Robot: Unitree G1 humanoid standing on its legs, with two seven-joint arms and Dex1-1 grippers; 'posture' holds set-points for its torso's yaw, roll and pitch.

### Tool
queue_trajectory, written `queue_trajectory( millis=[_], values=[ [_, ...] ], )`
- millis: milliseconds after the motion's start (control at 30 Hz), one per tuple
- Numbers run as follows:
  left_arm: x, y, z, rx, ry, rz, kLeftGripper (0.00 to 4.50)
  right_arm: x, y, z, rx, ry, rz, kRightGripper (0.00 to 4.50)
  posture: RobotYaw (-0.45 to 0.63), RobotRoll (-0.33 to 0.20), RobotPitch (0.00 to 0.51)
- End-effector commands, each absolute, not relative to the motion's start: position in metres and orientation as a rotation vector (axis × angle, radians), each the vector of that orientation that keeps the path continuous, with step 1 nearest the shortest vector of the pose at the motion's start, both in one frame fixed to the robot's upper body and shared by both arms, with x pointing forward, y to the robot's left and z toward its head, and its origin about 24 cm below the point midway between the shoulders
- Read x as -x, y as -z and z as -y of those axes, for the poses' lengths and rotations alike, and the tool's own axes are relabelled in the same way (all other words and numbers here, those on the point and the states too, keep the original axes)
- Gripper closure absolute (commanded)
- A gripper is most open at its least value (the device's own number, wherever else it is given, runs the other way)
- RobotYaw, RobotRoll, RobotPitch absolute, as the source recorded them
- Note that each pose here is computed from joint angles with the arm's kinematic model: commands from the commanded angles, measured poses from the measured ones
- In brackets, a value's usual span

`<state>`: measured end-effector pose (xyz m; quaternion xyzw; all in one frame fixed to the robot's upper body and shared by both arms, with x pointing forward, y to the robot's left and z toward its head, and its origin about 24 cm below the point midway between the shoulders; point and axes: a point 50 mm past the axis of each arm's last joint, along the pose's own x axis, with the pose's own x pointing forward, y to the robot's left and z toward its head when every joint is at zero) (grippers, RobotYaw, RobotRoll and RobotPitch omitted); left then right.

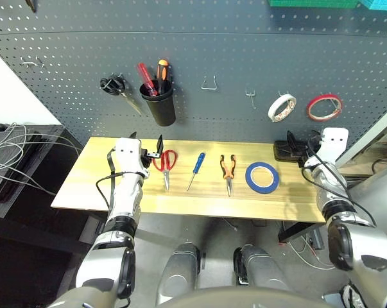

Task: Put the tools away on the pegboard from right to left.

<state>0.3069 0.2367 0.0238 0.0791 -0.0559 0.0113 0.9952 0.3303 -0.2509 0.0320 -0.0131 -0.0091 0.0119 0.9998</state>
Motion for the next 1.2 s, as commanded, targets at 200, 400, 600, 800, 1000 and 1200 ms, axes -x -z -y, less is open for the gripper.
queue_trajectory(
  millis=[200,400,600,800,1000,1200],
  values=[
    [-0.298,-0.01,-0.233,-0.163,-0.003,0.064,0.04,-0.325,-0.03,0.259,0.02,-0.023,0.016,0.0,0.02,0.0,0.104],
    [-0.296,-0.008,-0.228,-0.181,0.058,0.062,0.04,-0.321,-0.023,0.261,-0.002,-0.057,-0.034,0.0,0.0,0.0,0.129],
    [-0.298,-0.011,-0.221,-0.22,0.152,0.052,0.04,-0.312,0.007,0.253,-0.08,-0.062,-0.269,0.0,0.03,0.0,0.161],
    [-0.288,-0.007,-0.208,-0.226,0.215,0.044,0.04,-0.304,0.024,0.244,-0.101,-0.075,-0.407,0.0,0.06,0.0,0.189],
    [-0.28,-0.002,-0.195,-0.222,0.255,0.016,0.04,-0.308,0.025,0.233,-0.077,-0.109,-0.448,0.0,0.07,0.0,0.228],
    [-0.277,-0.004,-0.187,-0.239,0.288,0.019,0.04,-0.31,0.027,0.227,-0.055,-0.12,-0.523,0.0,0.09,0.0,0.26]
  ],
)
